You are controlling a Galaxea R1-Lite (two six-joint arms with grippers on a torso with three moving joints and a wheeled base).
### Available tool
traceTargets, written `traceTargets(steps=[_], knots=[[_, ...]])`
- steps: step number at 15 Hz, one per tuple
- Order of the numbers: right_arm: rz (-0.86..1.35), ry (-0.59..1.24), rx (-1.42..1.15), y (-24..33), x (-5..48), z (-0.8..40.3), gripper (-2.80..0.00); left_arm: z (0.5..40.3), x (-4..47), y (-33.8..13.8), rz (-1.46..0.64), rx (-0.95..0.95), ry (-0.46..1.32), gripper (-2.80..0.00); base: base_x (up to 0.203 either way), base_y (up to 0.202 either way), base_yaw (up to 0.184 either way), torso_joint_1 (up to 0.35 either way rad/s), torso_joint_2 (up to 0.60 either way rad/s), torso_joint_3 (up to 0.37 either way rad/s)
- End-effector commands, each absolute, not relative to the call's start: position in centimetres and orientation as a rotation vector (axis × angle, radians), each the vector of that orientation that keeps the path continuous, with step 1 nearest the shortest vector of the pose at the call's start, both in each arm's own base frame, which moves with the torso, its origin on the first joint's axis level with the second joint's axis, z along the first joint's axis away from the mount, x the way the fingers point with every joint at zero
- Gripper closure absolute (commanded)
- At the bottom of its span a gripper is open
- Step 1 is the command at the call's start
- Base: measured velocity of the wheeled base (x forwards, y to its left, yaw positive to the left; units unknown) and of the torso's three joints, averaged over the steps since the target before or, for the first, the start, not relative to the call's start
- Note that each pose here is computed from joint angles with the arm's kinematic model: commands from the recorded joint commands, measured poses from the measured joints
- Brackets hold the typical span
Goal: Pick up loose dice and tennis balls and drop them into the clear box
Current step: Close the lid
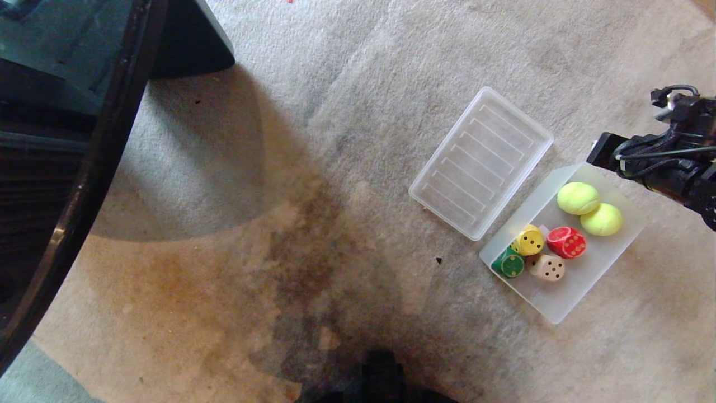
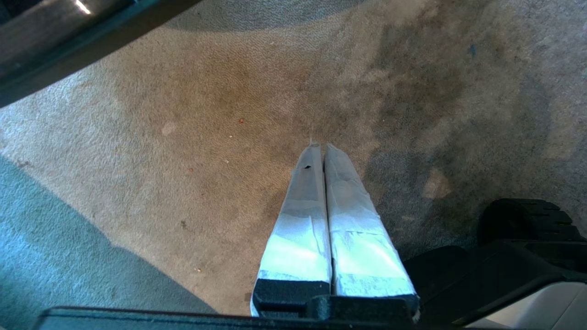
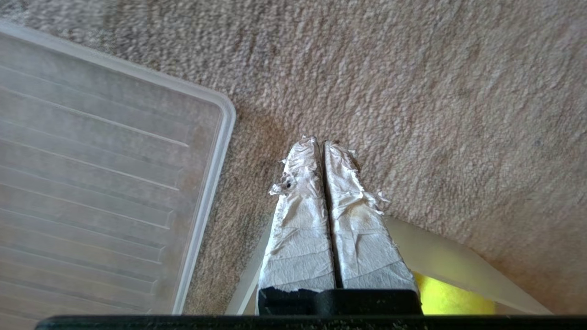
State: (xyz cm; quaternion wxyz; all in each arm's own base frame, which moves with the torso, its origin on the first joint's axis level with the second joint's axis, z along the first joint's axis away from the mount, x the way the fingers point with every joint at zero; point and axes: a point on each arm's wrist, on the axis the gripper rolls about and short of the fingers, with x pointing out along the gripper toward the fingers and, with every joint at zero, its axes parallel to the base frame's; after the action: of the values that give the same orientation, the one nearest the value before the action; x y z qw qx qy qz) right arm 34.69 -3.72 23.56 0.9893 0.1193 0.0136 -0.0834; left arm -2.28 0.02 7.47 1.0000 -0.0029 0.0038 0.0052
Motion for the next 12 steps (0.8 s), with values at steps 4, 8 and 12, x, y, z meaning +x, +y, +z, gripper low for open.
traceTargets(steps=[4,8,12], knots=[[-0.119,-0.159,0.232,-4.5,40.7,25.1,-2.8,7.4,-2.3,0.0,0.011,-0.006,0.009,0.0,0.0,0.0,0.0,0.0,0.0,0.0],[-0.1,-0.174,0.233,-4.4,40.8,25.2,-2.8,7.4,-2.3,0.0,0.011,-0.006,0.009,0.0,0.0,0.0,0.0,0.0,0.0,0.0],[-0.005,-0.203,0.236,-4.1,41.5,25.4,-2.8,7.4,-2.3,0.0,0.011,-0.006,0.009,0.0,0.0,0.0,0.0,0.0,0.0,0.0]])
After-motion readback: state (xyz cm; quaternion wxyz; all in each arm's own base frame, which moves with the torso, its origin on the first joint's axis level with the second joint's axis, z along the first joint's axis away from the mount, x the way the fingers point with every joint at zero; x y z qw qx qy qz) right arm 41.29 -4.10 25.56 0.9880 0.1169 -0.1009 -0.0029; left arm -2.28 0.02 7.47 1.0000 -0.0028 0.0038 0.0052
